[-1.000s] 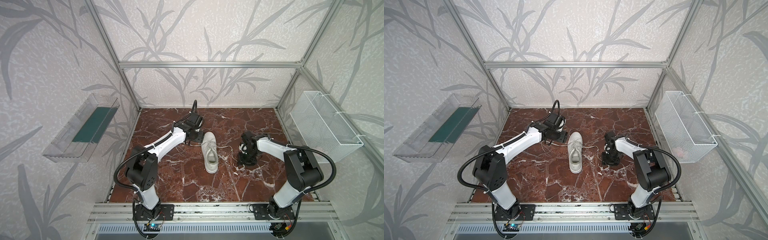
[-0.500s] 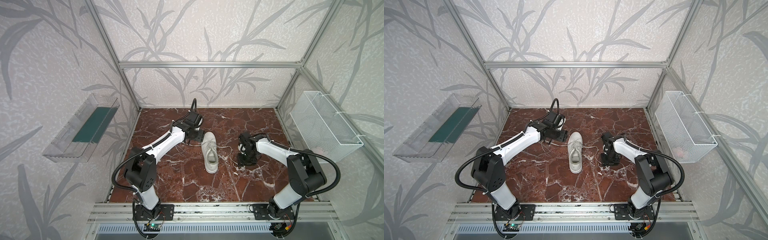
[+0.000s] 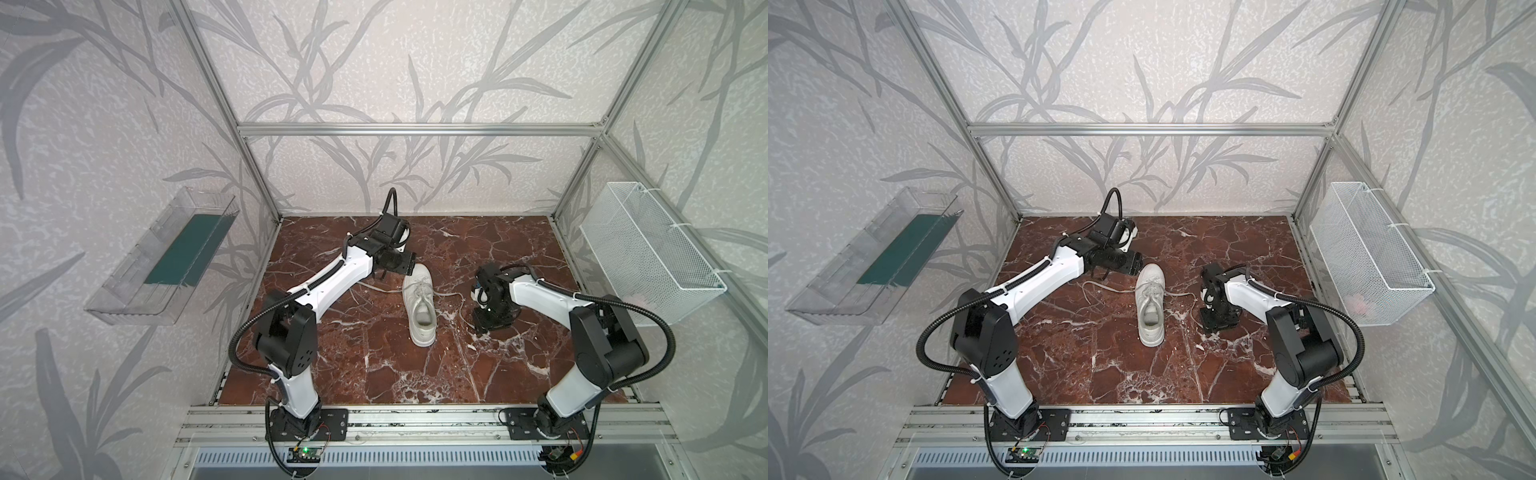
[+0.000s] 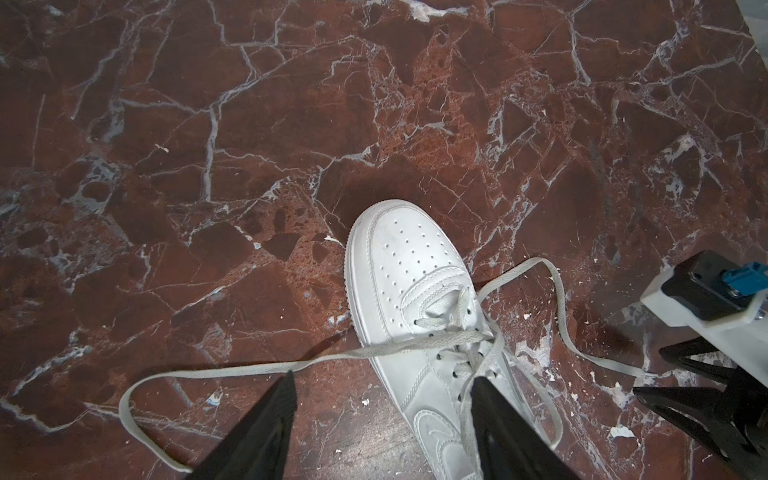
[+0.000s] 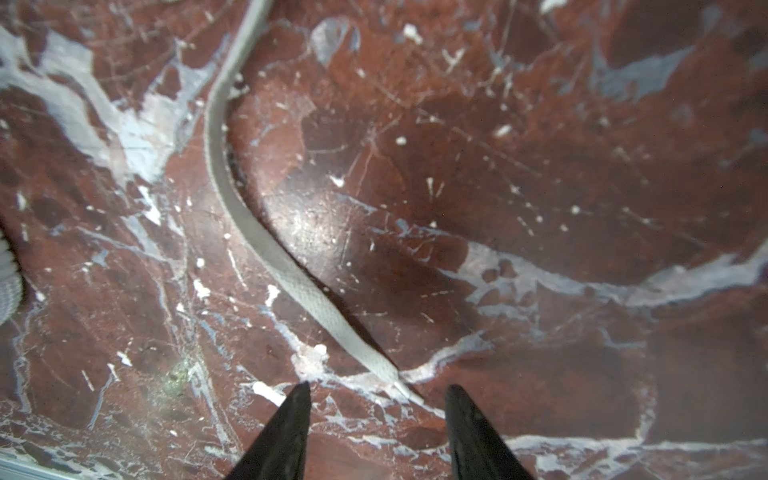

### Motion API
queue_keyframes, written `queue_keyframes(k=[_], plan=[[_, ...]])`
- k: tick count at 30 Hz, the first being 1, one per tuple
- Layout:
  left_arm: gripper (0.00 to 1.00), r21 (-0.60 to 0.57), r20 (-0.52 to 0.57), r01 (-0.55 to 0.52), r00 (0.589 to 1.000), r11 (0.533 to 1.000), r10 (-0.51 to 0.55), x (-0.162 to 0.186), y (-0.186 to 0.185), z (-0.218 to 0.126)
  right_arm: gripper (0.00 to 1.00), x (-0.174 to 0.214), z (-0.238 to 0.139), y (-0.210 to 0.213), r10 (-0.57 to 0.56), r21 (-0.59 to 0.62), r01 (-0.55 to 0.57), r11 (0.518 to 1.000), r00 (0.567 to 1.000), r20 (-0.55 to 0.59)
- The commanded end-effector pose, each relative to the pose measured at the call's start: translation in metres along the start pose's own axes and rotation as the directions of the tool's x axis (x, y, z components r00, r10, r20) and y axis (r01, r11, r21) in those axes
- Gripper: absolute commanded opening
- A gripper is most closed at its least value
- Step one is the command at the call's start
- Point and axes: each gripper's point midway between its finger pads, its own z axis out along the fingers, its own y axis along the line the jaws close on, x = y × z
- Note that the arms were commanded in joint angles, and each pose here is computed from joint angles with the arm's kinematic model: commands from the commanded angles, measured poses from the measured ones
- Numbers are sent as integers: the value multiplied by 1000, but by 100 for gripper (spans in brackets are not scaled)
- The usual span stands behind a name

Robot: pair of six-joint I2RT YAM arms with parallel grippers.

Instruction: Tie the shoes

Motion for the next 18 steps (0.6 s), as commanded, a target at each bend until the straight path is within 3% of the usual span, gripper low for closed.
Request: queue_keyframes(k=[1,18], plan=[[69,2,-38,10,999,1000,-10,8,2,1,53,6,2,4,-17,-26,17,1000,1000,-14],[69,-18,-75,31,997,999,-32,30,8,3,47,14,13,-4,-3,36,6,999,998,-64]])
